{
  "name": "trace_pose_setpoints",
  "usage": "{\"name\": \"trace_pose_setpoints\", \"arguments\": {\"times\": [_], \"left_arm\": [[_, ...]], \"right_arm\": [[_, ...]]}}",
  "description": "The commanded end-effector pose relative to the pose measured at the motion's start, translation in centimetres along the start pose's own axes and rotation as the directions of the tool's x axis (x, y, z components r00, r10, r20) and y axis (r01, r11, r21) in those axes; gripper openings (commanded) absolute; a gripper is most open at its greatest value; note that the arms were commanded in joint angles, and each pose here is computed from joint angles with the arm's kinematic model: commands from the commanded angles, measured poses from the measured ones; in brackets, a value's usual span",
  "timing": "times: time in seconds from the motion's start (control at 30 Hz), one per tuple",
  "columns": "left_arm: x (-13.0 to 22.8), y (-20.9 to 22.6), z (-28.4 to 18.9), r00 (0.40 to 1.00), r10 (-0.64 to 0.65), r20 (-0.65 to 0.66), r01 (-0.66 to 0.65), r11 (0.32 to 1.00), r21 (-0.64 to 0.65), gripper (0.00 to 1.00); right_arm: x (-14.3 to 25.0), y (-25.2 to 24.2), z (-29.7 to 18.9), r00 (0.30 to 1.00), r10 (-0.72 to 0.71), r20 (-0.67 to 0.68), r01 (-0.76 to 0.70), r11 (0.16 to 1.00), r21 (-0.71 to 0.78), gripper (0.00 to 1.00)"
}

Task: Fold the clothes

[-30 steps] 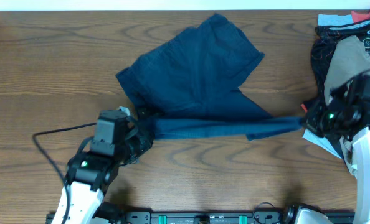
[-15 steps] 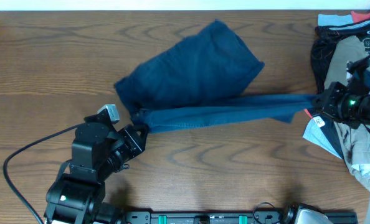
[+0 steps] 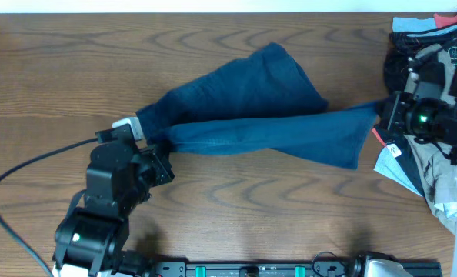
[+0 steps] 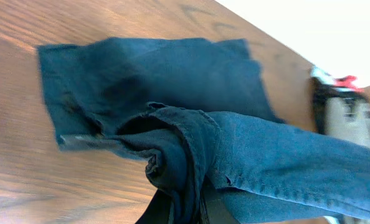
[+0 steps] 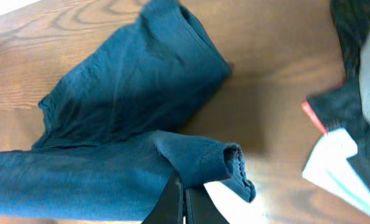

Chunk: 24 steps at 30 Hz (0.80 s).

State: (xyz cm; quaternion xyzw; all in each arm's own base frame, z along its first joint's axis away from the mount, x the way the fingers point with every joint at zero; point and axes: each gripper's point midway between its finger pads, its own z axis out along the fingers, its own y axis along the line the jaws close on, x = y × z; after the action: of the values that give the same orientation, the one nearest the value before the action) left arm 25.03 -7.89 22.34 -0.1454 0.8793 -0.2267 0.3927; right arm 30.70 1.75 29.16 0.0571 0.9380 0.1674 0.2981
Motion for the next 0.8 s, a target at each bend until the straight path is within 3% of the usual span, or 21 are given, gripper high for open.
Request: {"name": "trace_pose_setpoints", "arguments": {"times": [0.0, 0.33, 0.77], "left_arm": [[-2.5, 2.7, -0.1, 0.993, 0.066, 0.094, -0.049, 0.984, -0.173, 0.06], [-3.6, 5.5, 0.8, 0.989, 0.020, 0.147, 0.031, 0.942, -0.334, 0.06], [-5.6, 8.2, 7.5, 0.989, -0.026, 0.146, 0.084, 0.910, -0.406, 0.06]], "right_arm": [[-1.7, -0.3, 0.2, 0.994, -0.097, 0.044, 0.093, 0.993, 0.070, 0.01], [-5.2, 2.5, 6.1, 0.978, -0.195, 0.078, 0.195, 0.981, 0.004, 0.01], [-6.9, 3.4, 13.8, 0.971, -0.233, 0.061, 0.235, 0.971, -0.031, 0.01]]}}
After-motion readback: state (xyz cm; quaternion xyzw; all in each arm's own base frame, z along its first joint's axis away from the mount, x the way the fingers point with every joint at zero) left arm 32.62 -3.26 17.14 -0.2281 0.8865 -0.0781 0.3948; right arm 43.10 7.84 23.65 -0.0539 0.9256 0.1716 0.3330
